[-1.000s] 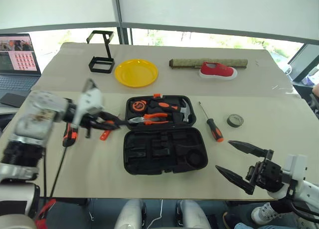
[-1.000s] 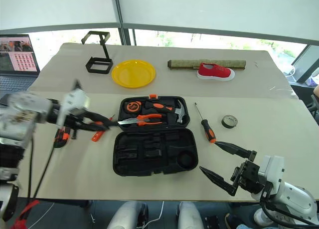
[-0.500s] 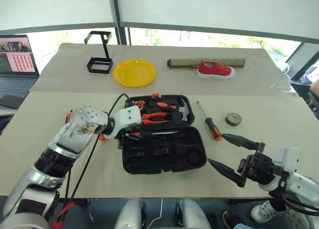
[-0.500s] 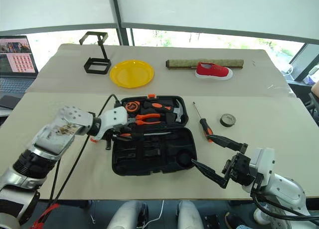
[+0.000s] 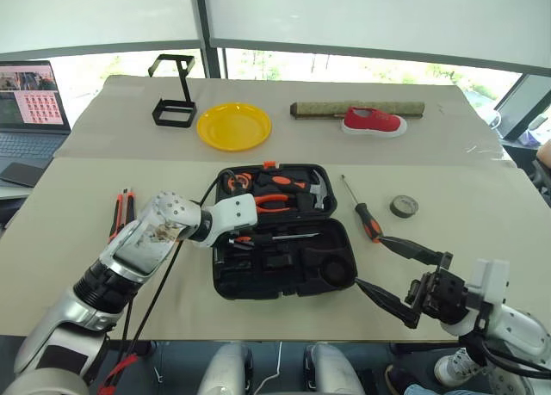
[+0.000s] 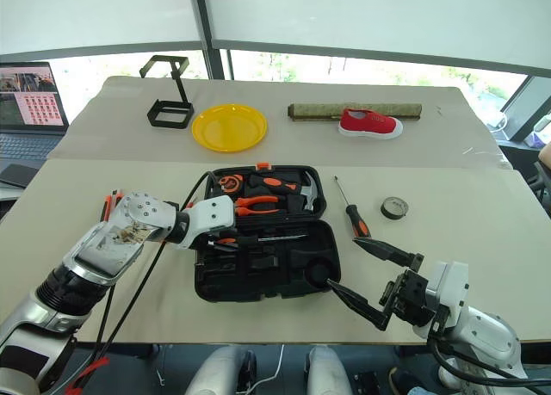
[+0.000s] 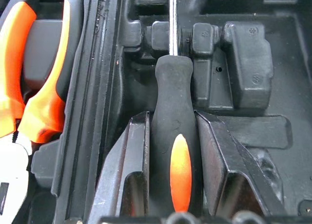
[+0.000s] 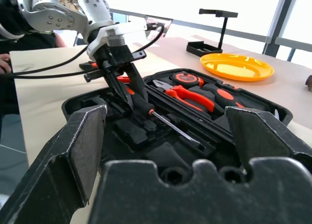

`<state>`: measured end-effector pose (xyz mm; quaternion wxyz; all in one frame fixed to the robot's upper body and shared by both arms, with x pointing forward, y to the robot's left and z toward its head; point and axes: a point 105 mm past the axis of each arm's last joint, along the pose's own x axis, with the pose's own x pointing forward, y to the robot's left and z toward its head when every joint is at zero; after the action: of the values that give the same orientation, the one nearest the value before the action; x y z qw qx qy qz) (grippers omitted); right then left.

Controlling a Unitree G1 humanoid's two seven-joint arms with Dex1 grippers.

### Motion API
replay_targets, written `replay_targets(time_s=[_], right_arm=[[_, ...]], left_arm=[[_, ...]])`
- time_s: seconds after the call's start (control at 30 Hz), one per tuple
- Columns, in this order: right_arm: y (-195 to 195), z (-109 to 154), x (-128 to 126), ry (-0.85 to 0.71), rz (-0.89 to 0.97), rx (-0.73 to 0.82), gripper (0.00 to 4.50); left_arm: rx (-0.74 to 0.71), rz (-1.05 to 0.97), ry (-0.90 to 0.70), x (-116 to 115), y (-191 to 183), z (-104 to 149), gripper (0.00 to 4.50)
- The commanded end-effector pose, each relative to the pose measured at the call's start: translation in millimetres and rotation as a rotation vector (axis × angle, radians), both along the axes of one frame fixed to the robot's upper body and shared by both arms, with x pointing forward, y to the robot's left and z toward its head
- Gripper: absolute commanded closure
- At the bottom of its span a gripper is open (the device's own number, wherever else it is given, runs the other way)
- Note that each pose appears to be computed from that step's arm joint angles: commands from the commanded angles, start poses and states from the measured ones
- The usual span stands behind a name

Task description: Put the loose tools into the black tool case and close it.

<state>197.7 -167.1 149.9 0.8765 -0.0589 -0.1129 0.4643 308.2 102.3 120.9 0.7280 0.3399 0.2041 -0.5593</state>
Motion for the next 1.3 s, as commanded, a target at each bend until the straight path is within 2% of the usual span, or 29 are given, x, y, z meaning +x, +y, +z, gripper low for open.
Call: replay_targets(time_s=[0.03, 0.27, 0.43, 0.77, 0.83, 0.9, 1.07, 1.17, 1.27, 1.3], right_arm=[[-2.5, 5.0, -3.6, -0.032, -0.001, 0.004, 0.00], [-3.3, 1.9, -3.6, -0.020, 0.004, 0.006, 0.00], [-3.1, -0.5, -2.5, -0.013, 0.005, -0.001, 0.00], [-0.2, -3.7, -0.3, -0.004, 0.011, -0.009, 0.00], [0.9, -3.6, 0.0, -0.004, 0.014, -0.009, 0.00], [1.4, -3.3, 0.3, -0.003, 0.015, -0.007, 0.00], [2.9, -3.5, -0.4, 0.002, 0.021, -0.002, 0.00], [3.6, -3.3, -1.0, 0.006, 0.025, 0.002, 0.00], [4.0, -3.1, -1.6, 0.008, 0.029, 0.004, 0.00], [3.8, -2.2, -1.0, 0.007, 0.026, 0.008, 0.00]], left_arm=[[-0.018, 0.023, -0.088, 10.4, 3.3, 20.2, 3.60], [0.034, 0.018, -0.111, 13.9, 10.9, 16.8, 3.60], [0.103, -0.013, -0.097, 10.8, 16.5, 3.3, 3.60], [0.129, -0.020, -0.068, 8.9, 15.2, -22.4, 3.60], [0.108, -0.026, -0.083, 10.4, 14.0, -21.4, 2.60], [0.073, -0.024, -0.114, 14.1, 12.6, -15.2, 2.12], [-0.108, -0.077, -0.221, 18.5, 3.5, 19.9, 0.50], [-0.208, -0.139, -0.247, 12.5, 0.1, 37.1, 0.50], [-0.257, -0.150, -0.232, 9.4, 3.3, 42.6, 0.50], [-0.268, -0.126, -0.232, 12.8, 7.1, 41.0, 0.77]])
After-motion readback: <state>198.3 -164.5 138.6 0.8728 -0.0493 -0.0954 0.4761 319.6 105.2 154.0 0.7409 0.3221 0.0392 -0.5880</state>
